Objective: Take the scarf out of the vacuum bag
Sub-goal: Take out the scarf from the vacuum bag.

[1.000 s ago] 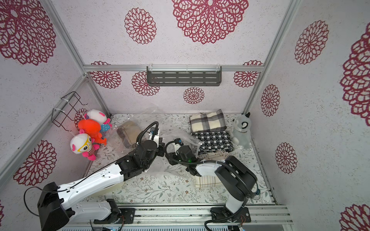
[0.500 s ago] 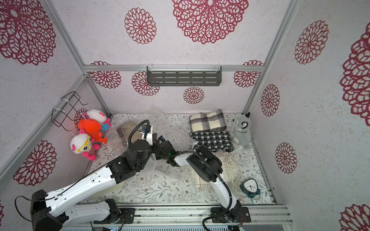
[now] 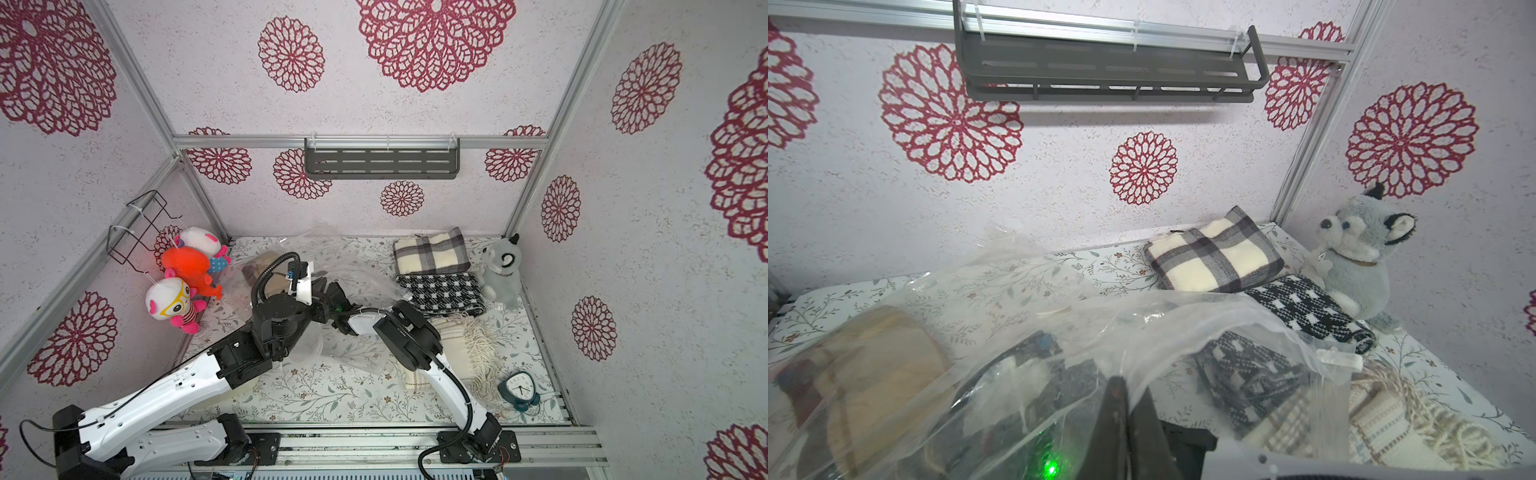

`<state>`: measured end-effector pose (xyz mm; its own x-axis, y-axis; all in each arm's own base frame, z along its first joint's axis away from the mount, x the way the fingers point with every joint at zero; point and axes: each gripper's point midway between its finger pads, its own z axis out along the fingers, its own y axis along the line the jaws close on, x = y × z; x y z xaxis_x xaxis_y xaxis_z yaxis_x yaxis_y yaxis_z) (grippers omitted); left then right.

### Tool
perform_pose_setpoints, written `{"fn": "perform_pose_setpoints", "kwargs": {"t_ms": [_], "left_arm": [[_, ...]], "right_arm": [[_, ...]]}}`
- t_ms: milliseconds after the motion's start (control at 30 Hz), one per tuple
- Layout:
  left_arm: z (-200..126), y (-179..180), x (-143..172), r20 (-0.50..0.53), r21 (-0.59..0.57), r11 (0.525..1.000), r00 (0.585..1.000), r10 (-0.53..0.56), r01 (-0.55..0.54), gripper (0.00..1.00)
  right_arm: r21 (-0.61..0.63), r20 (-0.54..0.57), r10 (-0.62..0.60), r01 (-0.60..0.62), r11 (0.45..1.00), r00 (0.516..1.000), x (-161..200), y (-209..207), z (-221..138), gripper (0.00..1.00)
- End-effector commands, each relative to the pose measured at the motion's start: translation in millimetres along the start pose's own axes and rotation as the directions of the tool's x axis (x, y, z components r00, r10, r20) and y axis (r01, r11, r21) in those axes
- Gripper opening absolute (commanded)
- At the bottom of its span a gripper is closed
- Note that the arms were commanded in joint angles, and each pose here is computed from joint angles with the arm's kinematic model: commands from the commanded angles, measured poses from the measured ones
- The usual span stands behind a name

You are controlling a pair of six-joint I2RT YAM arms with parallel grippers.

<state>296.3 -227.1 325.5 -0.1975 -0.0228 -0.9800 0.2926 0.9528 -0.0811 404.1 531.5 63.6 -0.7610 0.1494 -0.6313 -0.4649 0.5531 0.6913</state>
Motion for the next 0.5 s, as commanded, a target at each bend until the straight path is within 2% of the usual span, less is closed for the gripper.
{"fn": "perform_pose_setpoints", "kwargs": {"t_ms": [0, 200, 467], "left_arm": [[-3, -14, -14, 0.036, 0.06, 0.998, 0.999, -0.025, 0.023, 0.0], [-1, -21, -19, 0.037, 0.067, 0.998, 0.999, -0.019, 0.017, 0.0], [-7, -35, -28, 0.053, 0.13, 0.991, 0.998, -0.041, 0.034, 0.0]], "right_arm": [[-0.039, 0.092, 0.053, -0.05, 0.998, 0.994, -29, 13, 3, 0.73], [-0.047, 0.139, 0.077, -0.071, 0.996, 0.987, -40, 13, 17, 0.76], [-0.105, 0.166, 0.109, -0.092, 0.99, 0.98, -41, 21, 36, 0.76]]}}
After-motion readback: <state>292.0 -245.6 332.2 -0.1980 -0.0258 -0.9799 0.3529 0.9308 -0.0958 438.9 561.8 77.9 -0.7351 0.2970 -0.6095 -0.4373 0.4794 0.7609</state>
